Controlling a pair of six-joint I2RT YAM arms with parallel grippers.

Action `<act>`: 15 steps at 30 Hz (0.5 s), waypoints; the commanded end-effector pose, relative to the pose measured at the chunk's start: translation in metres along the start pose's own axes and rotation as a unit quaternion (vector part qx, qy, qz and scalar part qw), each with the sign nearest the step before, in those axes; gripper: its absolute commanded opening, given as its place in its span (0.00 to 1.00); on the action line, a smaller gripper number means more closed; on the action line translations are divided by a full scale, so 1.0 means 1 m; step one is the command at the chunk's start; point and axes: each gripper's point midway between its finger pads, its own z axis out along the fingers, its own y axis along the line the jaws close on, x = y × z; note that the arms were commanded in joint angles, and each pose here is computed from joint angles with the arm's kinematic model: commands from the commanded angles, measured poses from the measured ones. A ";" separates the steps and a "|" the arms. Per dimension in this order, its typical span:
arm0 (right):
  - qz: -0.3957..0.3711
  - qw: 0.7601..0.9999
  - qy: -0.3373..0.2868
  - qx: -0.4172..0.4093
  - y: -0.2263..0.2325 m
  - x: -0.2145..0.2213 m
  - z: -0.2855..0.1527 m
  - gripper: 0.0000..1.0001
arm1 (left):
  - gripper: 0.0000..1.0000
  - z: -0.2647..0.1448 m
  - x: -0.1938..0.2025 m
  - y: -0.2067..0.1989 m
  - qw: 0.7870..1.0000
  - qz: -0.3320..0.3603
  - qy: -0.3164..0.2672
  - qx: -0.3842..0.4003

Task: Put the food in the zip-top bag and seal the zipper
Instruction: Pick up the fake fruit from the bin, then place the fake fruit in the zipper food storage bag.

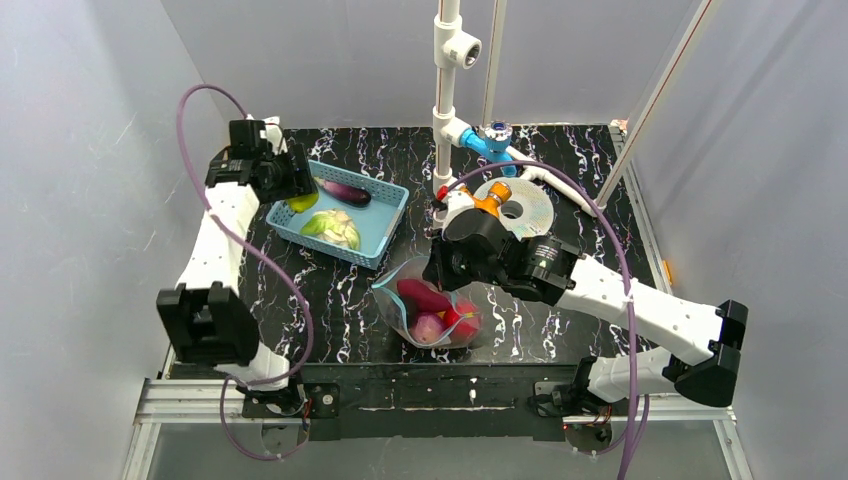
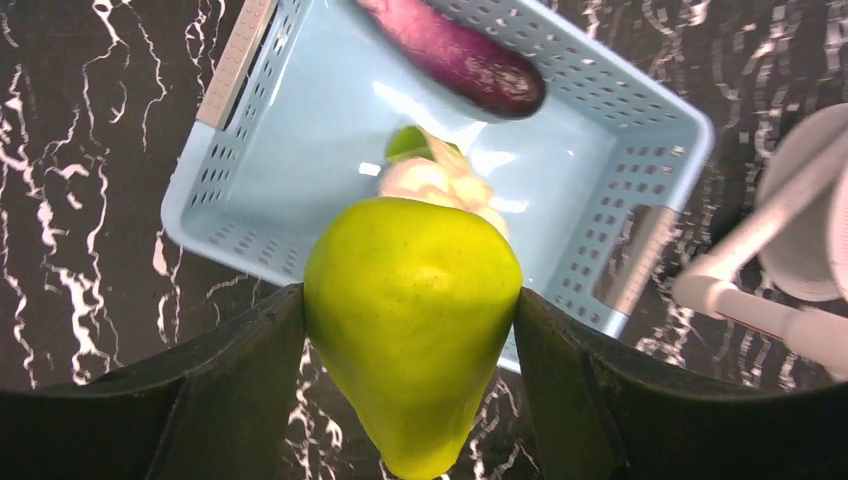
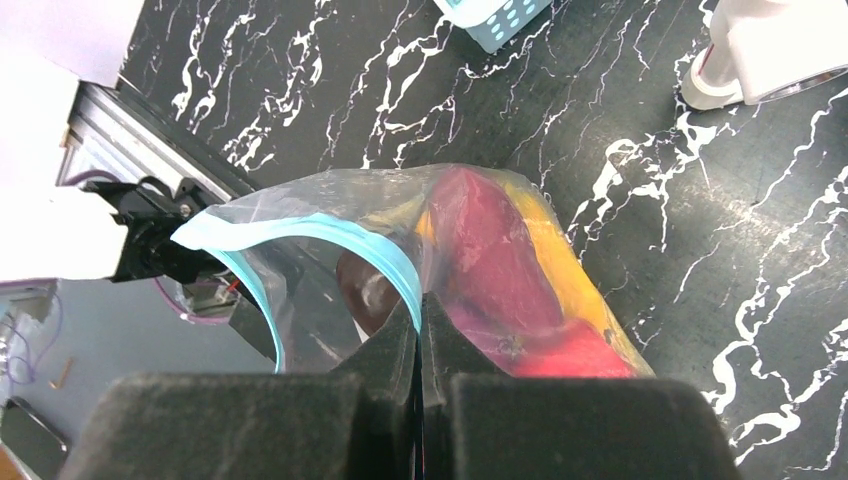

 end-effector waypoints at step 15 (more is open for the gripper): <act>0.080 0.988 -0.082 -0.107 0.078 -0.076 0.011 0.01 | 0.19 -0.281 0.069 -0.140 0.915 -0.048 -0.142 0.374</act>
